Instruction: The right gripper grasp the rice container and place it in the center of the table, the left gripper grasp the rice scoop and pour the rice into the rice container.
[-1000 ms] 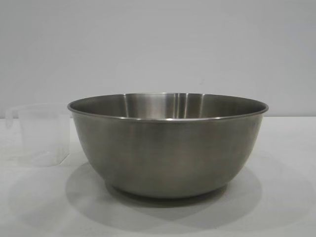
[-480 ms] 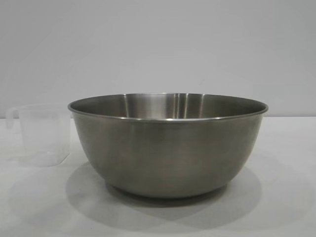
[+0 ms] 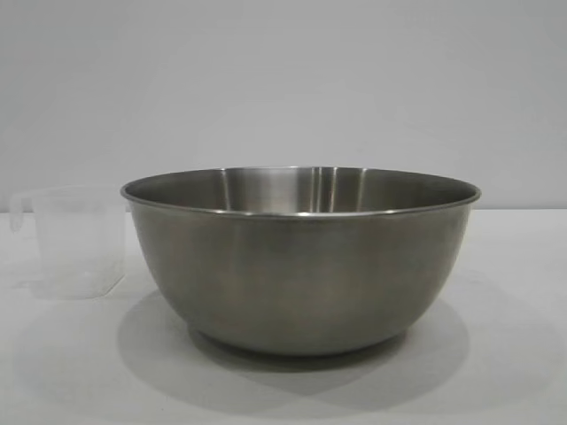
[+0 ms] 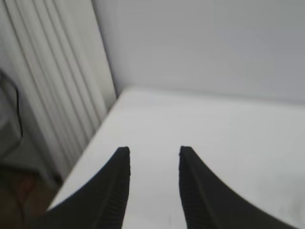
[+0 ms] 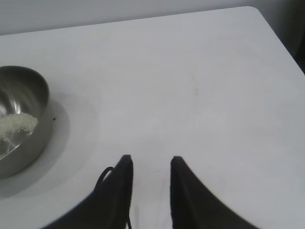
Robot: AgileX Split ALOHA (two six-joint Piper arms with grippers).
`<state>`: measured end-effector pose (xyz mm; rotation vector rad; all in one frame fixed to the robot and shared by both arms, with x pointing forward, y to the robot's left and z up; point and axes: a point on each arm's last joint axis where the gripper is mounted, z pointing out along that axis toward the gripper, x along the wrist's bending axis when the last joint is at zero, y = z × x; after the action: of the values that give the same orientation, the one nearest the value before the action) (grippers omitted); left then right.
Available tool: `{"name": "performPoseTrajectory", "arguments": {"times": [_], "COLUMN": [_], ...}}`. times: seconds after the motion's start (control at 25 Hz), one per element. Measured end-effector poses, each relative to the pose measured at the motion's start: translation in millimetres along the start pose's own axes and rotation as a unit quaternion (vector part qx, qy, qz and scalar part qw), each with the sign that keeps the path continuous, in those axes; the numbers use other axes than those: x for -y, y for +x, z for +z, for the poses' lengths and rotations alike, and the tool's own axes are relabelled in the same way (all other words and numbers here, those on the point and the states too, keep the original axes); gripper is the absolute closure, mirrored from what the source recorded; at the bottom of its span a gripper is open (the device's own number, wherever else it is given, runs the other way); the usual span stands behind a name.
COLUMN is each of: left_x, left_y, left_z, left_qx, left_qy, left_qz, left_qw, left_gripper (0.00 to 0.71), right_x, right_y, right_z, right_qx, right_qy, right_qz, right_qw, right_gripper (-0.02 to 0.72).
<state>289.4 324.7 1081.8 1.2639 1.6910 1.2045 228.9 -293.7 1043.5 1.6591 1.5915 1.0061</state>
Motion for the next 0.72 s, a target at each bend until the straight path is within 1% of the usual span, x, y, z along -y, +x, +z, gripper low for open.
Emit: {"name": "performPoseTrajectory", "arguments": {"times": [0.08,0.16,0.28,0.36,0.52,0.64,0.72], "left_x": [6,13,24,32,46,50,51], "left_y": [-2.2,-7.3,-13.2,-13.5,-12.6,-12.5,-12.6], "left_z": [-11,-22,-36,-44,-53,-54,-53], "left_qx": [0.031,0.075,0.131,0.146,0.158,0.161,0.161], "left_qy": [-0.002,0.003,0.011,0.019,0.053,0.071,0.074], "left_qz": [0.003,0.018,0.039,0.055,0.068,0.071,0.071], "left_qw": [1.0,0.997,0.991,0.988,0.984,0.982,0.982], "left_gripper": [0.498,0.498,0.498,0.498,0.498,0.498,0.498], "right_x": [0,0,0,0,0,0,0], "right_y": [0,0,0,0,0,0,0], "right_z": [0,0,0,0,0,0,0], "right_qx": [0.0,0.0,0.0,0.0,0.0,0.0,0.0], "right_qy": [0.0,0.0,0.0,0.0,0.0,0.0,0.0], "right_qz": [0.0,0.0,0.0,0.0,0.0,0.0,0.0], "right_qw": [1.0,1.0,1.0,1.0,1.0,1.0,1.0], "right_gripper": [0.563,0.563,0.563,0.563,0.563,0.563,0.563]}}
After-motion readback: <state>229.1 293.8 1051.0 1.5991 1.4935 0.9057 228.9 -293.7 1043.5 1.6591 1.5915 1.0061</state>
